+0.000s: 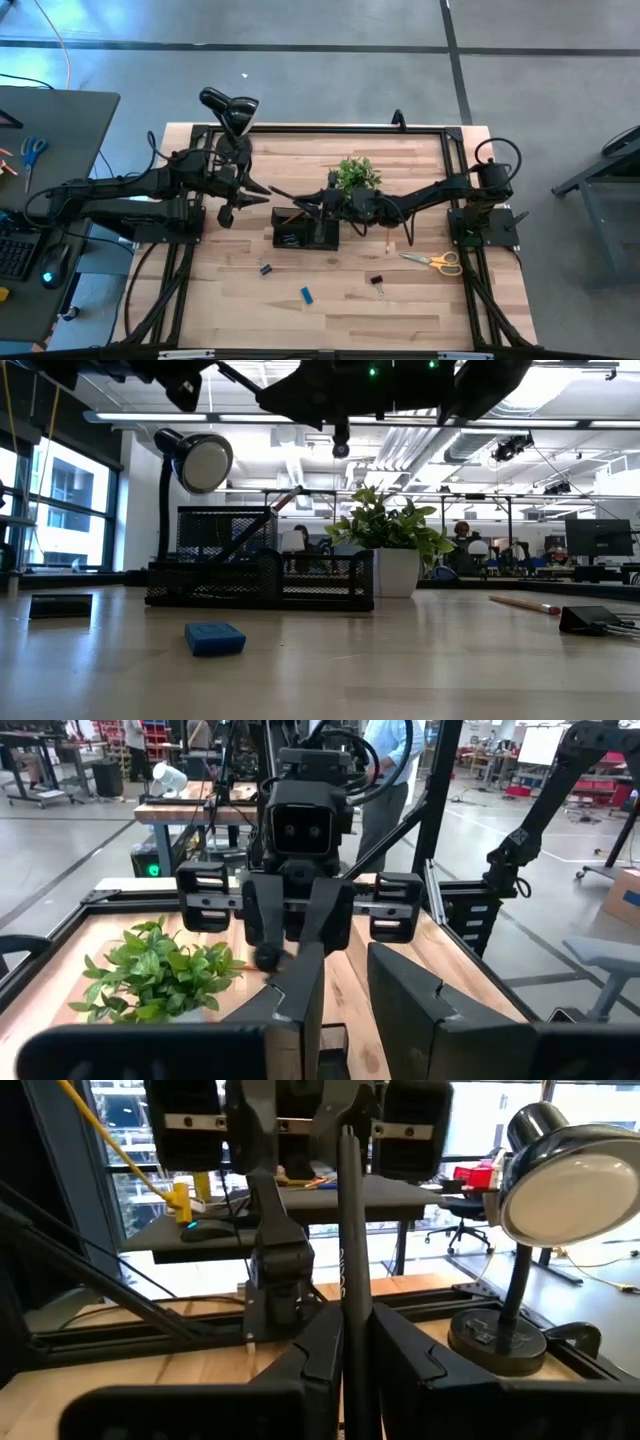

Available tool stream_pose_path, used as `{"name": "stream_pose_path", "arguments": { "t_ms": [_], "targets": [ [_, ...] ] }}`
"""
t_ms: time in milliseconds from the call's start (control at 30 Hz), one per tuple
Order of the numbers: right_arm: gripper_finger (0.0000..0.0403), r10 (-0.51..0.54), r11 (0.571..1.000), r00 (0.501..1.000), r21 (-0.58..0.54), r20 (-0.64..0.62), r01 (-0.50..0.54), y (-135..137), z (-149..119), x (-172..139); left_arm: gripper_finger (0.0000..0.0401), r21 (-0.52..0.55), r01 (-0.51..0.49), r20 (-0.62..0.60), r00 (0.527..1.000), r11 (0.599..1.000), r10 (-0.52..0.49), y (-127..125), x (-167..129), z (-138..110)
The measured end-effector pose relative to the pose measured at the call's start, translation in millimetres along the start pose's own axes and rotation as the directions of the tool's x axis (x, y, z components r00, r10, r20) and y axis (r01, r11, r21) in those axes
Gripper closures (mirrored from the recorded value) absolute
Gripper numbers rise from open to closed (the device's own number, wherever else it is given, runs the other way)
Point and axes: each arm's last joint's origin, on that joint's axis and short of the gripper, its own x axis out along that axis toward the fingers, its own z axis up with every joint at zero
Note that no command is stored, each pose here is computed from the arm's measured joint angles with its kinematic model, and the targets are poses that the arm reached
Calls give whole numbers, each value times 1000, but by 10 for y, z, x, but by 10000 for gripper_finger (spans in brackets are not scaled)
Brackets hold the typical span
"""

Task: Pick and place office supplies into organizer
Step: Put the black pen into the black desk organizer

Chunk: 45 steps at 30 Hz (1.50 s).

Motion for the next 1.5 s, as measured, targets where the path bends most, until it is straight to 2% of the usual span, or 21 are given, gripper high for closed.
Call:
{"name": "stream_pose_path", "arguments": {
  "t_ms": [133,233,467,533,700,1033,1300,1500],
  "targets": [
    [371,0,1000,1000,-7,26,0,-2,26,0,332,1,-1,-13,1000,1000,1,-3,-8,-12],
    [369,41,999,998,-18,48,-41,13,47,-1,332,16,-25,-20,999,1000,25,3,-10,-19],
    [379,74,997,995,1,66,-75,23,64,-3,333,19,-66,-21,998,998,67,21,4,-22],
    [377,77,997,995,10,61,-78,24,59,-3,342,17,-68,-26,997,998,68,30,24,-31],
    [374,77,997,996,6,39,-78,24,38,-1,395,19,-60,-60,996,998,61,52,87,-77],
    [374,65,998,998,4,3,-65,22,7,1,395,3,-24,-49,998,1000,24,60,132,-77],
    [377,41,999,998,36,-44,-39,14,-217,83,400,-11,-27,-46,999,1000,26,63,133,-77],
    [371,53,998,998,36,-39,-52,65,-318,298,400,-19,-18,-49,999,1000,17,66,150,-83]
  ]
}}
